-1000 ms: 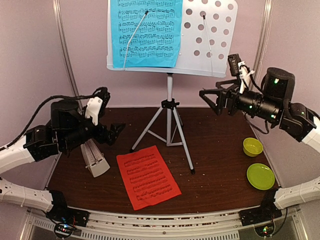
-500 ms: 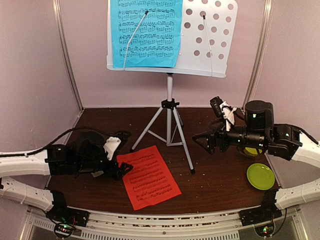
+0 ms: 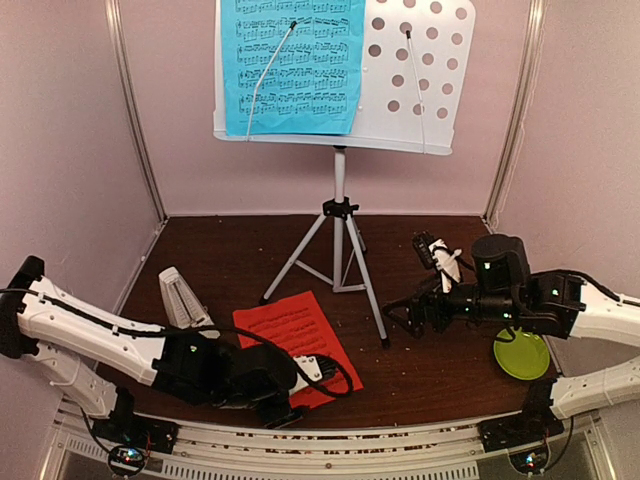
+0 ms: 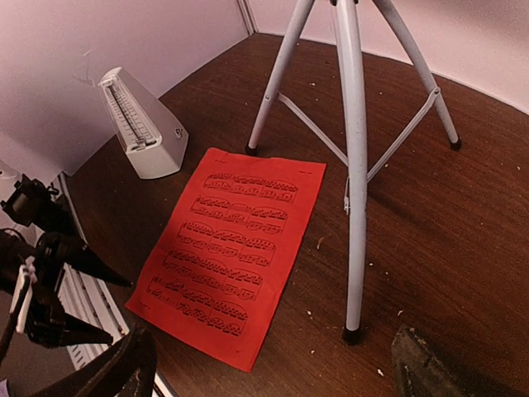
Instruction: Set up the instrument practice props
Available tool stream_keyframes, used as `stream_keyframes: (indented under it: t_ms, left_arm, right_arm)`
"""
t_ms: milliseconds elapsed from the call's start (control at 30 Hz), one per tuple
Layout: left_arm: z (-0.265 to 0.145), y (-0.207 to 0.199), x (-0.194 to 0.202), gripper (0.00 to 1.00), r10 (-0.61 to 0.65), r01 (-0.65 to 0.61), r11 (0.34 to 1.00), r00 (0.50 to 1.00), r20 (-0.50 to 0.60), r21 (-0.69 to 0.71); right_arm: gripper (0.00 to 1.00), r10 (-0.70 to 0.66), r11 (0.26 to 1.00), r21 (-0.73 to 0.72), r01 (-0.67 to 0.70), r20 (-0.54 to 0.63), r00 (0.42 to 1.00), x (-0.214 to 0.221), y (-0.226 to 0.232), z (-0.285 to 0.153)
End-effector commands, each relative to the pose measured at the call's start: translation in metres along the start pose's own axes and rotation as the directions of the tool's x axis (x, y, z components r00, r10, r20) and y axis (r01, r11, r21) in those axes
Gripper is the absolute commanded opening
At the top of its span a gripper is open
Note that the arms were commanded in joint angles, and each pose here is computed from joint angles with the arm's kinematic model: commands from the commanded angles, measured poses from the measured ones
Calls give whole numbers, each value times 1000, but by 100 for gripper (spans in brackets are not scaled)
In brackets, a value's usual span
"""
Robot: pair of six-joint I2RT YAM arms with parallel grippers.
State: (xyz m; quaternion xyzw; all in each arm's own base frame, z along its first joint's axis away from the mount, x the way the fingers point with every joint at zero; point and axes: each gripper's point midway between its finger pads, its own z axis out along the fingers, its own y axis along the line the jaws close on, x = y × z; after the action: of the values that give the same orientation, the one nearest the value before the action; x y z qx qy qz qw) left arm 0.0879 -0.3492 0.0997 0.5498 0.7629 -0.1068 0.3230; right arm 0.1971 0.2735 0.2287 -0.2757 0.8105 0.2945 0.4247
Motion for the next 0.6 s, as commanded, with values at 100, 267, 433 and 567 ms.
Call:
stream_keyframes:
  t_ms: [100,267,433,567]
  left_arm:
    - [20,-24,-6,66,130,-143,986,981,-147,-82]
    - [29,-31,3,61,190,-224,968,950,-247,-114]
    - [37,-25,16,58,200,-257,954,930,-309,-156]
    - [46,-21,30,56,215,-298,936,904,-371,-185]
  right_arm:
    - [100,113,985,120,-125,103,988,-11,-24,-13]
    - [100,137,966,198,-164,143,980,-11,-40,-21]
    - [100,154,958,219,-187,160,975,-5,-47,-21]
    - [100,190,951,205,-230,196,962,-7,-48,-23]
